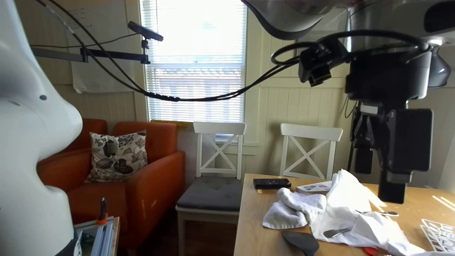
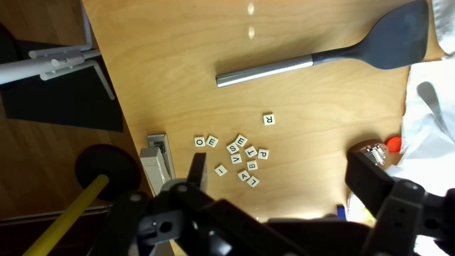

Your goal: Shift the blue object to the left

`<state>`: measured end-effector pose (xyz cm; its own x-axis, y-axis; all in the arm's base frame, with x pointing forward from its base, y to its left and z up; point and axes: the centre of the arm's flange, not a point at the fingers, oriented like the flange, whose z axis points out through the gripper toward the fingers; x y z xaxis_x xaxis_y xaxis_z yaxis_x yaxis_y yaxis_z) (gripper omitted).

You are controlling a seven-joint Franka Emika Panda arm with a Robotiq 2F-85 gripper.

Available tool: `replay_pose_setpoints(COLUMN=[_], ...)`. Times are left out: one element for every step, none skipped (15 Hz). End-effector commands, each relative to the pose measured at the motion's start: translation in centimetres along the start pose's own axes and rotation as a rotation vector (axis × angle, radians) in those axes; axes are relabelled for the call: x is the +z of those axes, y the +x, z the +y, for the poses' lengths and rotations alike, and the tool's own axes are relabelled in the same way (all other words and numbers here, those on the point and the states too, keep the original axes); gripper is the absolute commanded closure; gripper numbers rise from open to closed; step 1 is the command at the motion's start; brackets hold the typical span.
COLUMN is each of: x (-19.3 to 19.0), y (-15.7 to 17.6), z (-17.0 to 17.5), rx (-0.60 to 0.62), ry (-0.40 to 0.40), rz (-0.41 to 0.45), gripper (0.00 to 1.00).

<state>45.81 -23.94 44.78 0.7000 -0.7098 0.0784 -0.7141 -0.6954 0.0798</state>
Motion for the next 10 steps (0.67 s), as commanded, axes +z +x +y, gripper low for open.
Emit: replay_pose_setpoints(x=[0.2, 0.4, 0.3, 0.0, 0.0, -0.1, -0.3, -0.3, -0.2, -0.2], y=[1.4, 3.4, 4.8, 6.7, 8.6, 10.2, 12.4, 14.3, 15.8, 17.3], z=[-0.1, -0.2, -0.2, -0.2, -0.1, 0.3, 0.7, 1.2, 1.8, 2.3], rx=[0.166, 0.223, 0.279, 0.332, 0.384, 0.434, 0.484, 0.532, 0.582, 0.63], ry=[-0.067, -0.057, -0.055, -0.05, -0.052, -0.055, -0.061, -0.069, -0.078, -0.087], rz=[-0.01, 0.001, 0.001, 0.002, 0.006, 0.013, 0.017, 0.021, 0.026, 0.028], gripper=[0.0, 0.0, 0.0, 0.0, 0.0, 0.0, 0.0, 0.0, 0.0, 0.0])
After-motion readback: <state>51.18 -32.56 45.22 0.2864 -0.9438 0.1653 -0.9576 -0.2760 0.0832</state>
